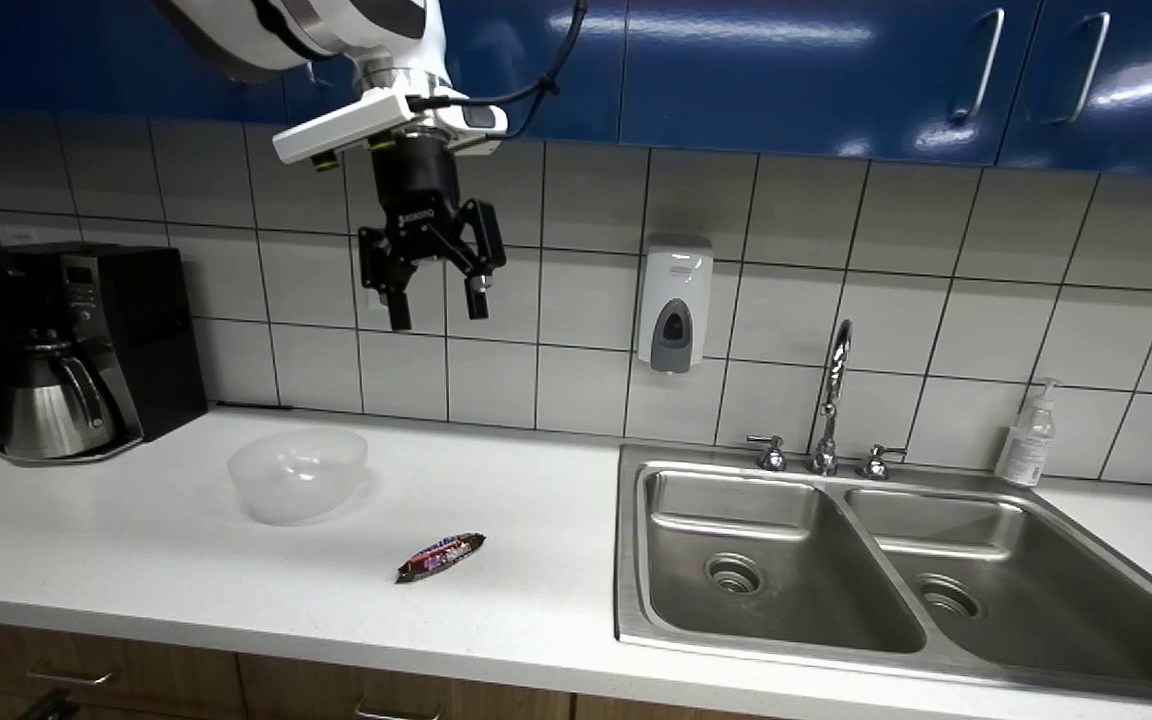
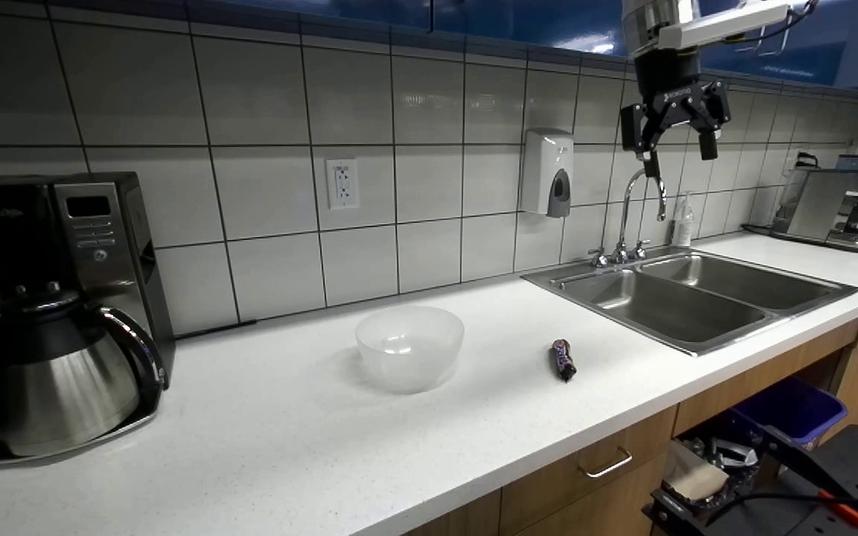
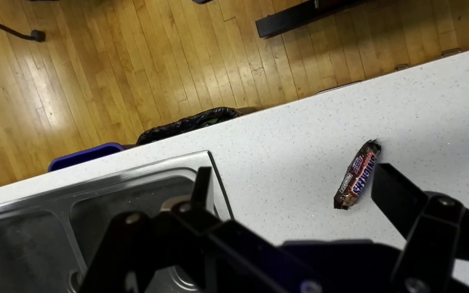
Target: Place the snickers bar in the bowl
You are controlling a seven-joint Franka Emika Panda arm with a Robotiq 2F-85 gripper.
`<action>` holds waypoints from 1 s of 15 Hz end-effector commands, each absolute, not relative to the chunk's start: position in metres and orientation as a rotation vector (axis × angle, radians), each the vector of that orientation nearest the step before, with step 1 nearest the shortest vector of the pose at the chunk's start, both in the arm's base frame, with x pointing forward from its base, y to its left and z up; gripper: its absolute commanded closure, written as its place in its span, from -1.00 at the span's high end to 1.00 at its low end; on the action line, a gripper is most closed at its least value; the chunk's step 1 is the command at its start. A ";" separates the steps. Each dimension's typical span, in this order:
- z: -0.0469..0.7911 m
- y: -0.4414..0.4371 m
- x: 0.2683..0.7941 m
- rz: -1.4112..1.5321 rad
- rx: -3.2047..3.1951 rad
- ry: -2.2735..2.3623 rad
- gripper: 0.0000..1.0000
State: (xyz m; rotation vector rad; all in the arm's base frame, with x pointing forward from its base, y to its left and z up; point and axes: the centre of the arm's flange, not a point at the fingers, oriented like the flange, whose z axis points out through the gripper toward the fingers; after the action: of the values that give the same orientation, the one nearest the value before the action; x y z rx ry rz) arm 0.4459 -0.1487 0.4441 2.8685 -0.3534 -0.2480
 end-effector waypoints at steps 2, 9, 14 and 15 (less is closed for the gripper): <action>0.420 -0.154 0.454 -0.213 2.865 -0.380 1.00; 0.387 -0.148 0.468 -0.146 2.848 -0.449 1.00; 0.365 -0.145 0.477 -0.131 2.838 -0.517 1.00; 0.360 -0.145 0.478 -0.132 2.836 -0.529 1.00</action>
State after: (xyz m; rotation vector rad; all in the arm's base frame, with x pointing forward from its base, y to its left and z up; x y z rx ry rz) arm 0.4737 -0.1487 0.3726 2.8573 -0.4787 -0.1531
